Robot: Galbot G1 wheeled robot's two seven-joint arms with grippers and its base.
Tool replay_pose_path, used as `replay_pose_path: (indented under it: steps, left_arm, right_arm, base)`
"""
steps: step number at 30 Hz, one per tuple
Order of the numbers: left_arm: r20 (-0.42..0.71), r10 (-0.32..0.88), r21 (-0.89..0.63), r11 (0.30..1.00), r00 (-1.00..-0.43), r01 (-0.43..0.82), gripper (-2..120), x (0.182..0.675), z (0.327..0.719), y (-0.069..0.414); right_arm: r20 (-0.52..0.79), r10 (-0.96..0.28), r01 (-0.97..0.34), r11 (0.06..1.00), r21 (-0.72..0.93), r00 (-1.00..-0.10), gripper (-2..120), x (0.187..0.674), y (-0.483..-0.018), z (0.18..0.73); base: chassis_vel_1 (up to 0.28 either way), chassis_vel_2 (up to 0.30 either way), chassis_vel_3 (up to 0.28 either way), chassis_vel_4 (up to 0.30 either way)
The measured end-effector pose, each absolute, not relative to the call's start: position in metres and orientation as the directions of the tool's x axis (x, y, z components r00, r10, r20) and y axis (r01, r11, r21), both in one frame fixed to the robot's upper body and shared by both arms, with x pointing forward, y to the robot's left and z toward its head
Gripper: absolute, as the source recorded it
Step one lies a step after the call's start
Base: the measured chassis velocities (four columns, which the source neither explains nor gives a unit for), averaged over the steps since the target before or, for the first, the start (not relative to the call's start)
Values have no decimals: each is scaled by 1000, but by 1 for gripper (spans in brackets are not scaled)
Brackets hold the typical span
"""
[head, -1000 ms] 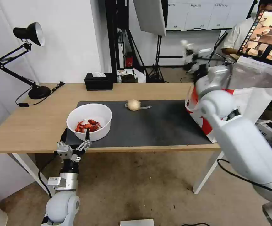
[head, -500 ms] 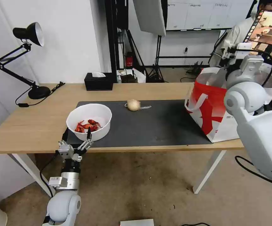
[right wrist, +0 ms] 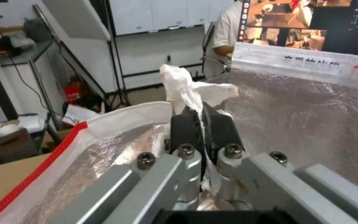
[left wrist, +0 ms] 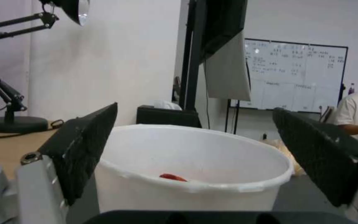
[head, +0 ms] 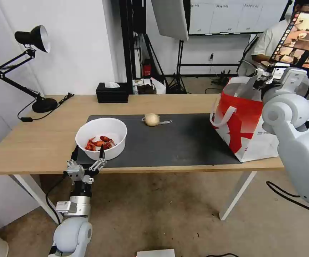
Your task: Pick up the trash from the table and place it into the takeout bag.
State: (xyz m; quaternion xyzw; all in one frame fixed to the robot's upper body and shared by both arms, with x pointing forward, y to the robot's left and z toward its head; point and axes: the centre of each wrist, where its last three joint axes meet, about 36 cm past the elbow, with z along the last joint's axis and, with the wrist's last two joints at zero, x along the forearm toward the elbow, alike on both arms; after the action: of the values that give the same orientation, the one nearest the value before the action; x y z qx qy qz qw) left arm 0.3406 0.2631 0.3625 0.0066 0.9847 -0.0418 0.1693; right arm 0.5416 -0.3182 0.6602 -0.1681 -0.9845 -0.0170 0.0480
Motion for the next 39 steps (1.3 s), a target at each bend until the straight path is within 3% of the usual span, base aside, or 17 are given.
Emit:
replay_pose_path:
  steps: [10, 13, 15, 17, 22, 25, 29, 34, 39]
  left_arm:
    - [-334, -4, -82, 996, -943, 25, 100, 342, 362, 263]
    - [-335, -6, -82, 996, -942, 23, 100, 342, 362, 264]
    - [-335, -6, -82, 996, -942, 23, 100, 342, 362, 264]
    - [-335, -7, -82, 996, -942, 22, 100, 342, 362, 264]
    - [-336, -7, -82, 996, -942, 22, 100, 342, 362, 264]
    - [-338, -7, -81, 996, -941, 22, 100, 344, 363, 265]
    - [-338, -6, -81, 996, -941, 22, 100, 344, 363, 265]
    - [-339, -6, -81, 996, -941, 23, 100, 344, 363, 265]
    - [-342, -7, -83, 996, -940, 23, 100, 345, 364, 264]
  right_arm:
    - [103, 335, 338, 941, 12, -937, 30, 541, -319, 659]
    - [102, 336, 339, 941, 13, -936, 47, 540, -319, 659]
    - [101, 336, 338, 941, 13, -937, 50, 540, -319, 659]
    - [102, 335, 338, 941, 14, -937, 62, 540, -319, 659]
    - [108, 334, 337, 941, 14, -936, 76, 539, -320, 659]
    - [111, 334, 338, 941, 13, -936, 90, 538, -321, 659]
    - [110, 333, 336, 942, 13, -937, 99, 536, -321, 659]
    - [95, 308, 311, 950, 11, -946, 100, 532, -321, 661]
    - [-91, 154, 156, 988, -13, -984, 100, 522, -323, 650]
  base:
    - [0, 0, 0, 0]
    - [0, 0, 0, 0]
    - [0, 0, 0, 0]
    - [0, 0, 0, 0]
    - [0, 0, 0, 0]
    - [0, 0, 0, 0]
    - [0, 0, 0, 0]
    - [0, 0, 0, 0]
    - [0, 0, 0, 0]
